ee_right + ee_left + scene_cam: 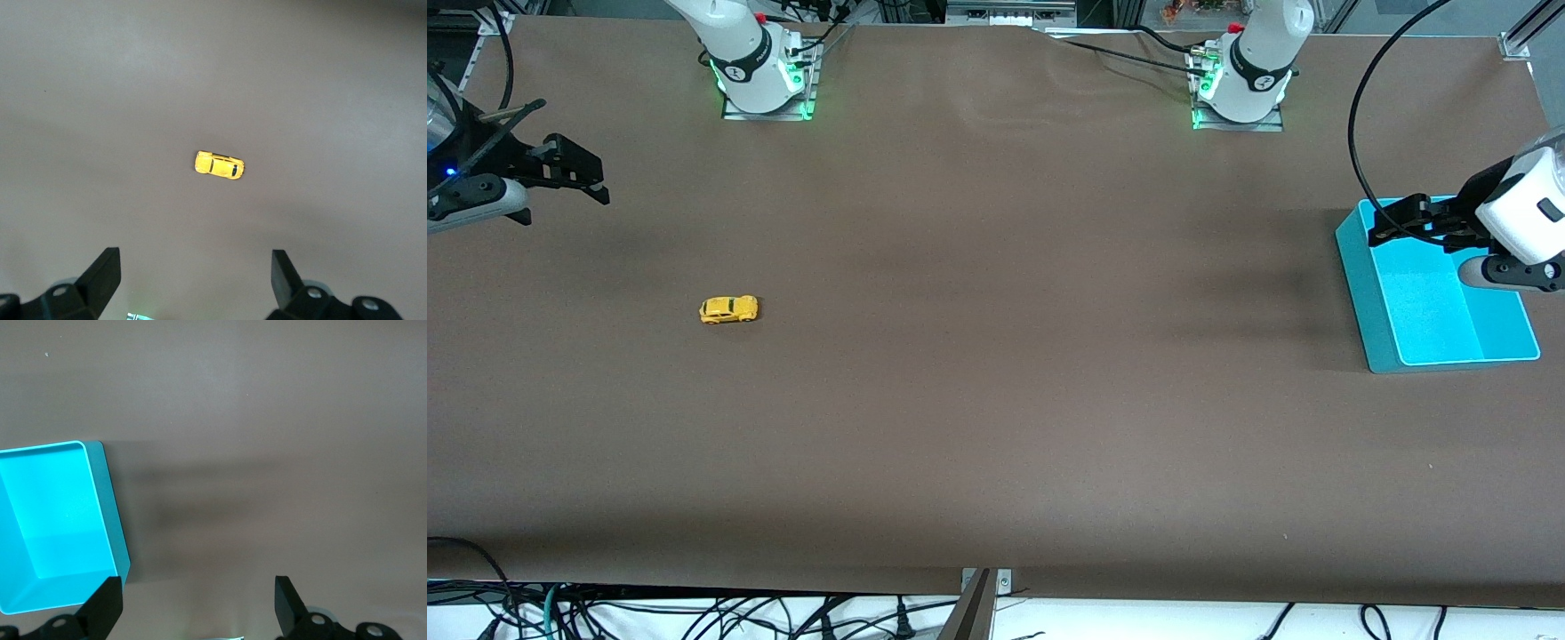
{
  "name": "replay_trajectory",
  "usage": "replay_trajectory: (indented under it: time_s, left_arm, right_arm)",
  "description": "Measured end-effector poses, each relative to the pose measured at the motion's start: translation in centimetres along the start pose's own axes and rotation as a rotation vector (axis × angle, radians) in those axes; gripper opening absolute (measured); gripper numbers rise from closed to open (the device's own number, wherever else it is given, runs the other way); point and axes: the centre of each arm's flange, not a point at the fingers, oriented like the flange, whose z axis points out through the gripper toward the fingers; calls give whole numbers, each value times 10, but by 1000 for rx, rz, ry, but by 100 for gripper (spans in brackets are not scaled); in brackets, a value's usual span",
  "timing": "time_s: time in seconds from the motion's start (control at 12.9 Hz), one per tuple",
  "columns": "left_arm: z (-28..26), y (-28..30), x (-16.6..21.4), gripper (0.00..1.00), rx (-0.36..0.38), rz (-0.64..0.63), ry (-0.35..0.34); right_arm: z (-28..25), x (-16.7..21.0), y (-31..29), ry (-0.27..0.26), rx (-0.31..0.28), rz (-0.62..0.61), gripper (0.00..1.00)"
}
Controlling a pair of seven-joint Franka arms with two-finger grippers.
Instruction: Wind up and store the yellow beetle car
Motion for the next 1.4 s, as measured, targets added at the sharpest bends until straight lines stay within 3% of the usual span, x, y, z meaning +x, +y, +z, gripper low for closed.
replay_trajectory:
  time_s: [0.47, 0.78, 1.17, 1.4]
  left_arm:
    - [0, 1, 0, 100, 0, 0, 0]
    - [0, 1, 0, 100, 0, -1, 0]
    - [0, 1, 0, 100, 0, 0, -1]
    - [0, 1, 0, 100, 0, 0, -1]
  right_arm:
    - [1, 0, -2, -5, 1, -3, 100]
    - [14, 2, -2, -46, 12, -4, 100]
    - [106, 11, 3, -103, 27, -5, 100]
    - [163, 5, 2, -106, 29, -28, 100]
